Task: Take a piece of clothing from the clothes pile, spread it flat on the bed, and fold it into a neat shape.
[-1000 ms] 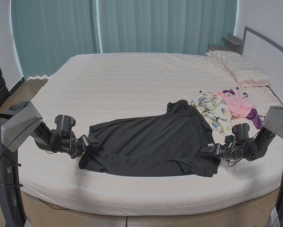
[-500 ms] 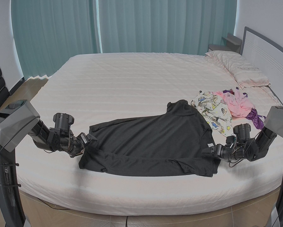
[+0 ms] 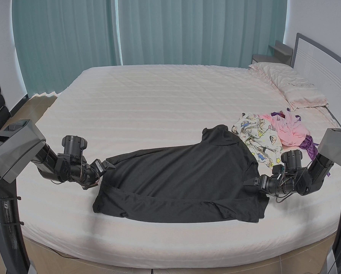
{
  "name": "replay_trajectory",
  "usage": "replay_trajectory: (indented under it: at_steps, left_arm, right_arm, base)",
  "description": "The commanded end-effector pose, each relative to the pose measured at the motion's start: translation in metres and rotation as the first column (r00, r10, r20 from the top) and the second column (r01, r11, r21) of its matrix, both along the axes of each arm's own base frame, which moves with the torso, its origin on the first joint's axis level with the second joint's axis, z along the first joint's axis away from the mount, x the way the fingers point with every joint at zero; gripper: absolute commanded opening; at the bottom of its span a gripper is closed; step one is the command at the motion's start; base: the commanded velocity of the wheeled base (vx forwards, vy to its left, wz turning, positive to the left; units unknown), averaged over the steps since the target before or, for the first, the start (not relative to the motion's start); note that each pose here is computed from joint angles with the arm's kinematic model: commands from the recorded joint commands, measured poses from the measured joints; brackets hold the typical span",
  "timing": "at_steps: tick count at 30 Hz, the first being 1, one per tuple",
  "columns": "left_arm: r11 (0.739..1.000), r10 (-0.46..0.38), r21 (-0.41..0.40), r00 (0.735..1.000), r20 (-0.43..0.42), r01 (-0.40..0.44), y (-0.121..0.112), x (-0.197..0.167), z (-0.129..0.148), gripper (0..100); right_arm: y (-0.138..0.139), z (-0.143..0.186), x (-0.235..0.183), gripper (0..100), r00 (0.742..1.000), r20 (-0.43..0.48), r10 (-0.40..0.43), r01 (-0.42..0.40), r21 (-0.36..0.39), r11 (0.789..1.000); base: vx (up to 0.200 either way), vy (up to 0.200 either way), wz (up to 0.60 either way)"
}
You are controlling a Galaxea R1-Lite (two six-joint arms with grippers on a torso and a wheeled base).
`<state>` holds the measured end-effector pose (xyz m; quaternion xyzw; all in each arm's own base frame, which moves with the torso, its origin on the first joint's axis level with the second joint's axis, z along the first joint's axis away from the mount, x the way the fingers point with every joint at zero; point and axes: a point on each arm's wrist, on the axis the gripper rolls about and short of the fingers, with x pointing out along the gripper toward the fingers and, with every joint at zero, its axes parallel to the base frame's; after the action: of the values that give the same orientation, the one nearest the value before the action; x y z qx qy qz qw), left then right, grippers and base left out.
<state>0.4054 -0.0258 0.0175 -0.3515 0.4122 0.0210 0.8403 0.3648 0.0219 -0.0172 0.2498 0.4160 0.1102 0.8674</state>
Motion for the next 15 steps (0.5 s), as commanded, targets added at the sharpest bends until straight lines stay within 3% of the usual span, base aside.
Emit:
replay_trajectory:
  at_steps: [1,15]
  left_arm:
    - [1.000,-0.005,0.000,1.000,-0.007,0.005,-0.001,-0.004,0.000,100]
    - [0.990,-0.138,0.020,0.990,-0.035,0.139,-0.001,-0.026,-0.004,100]
  right_arm:
    - [0.000,-0.001,-0.004,100,1.000,-0.011,0.006,-0.007,-0.003,1.000]
    - [0.000,-0.006,-0.013,100,1.000,0.004,0.031,-0.031,-0.022,0.999]
  base:
    - [0.000,0.000,0.00]
    - [0.000,0.000,0.00]
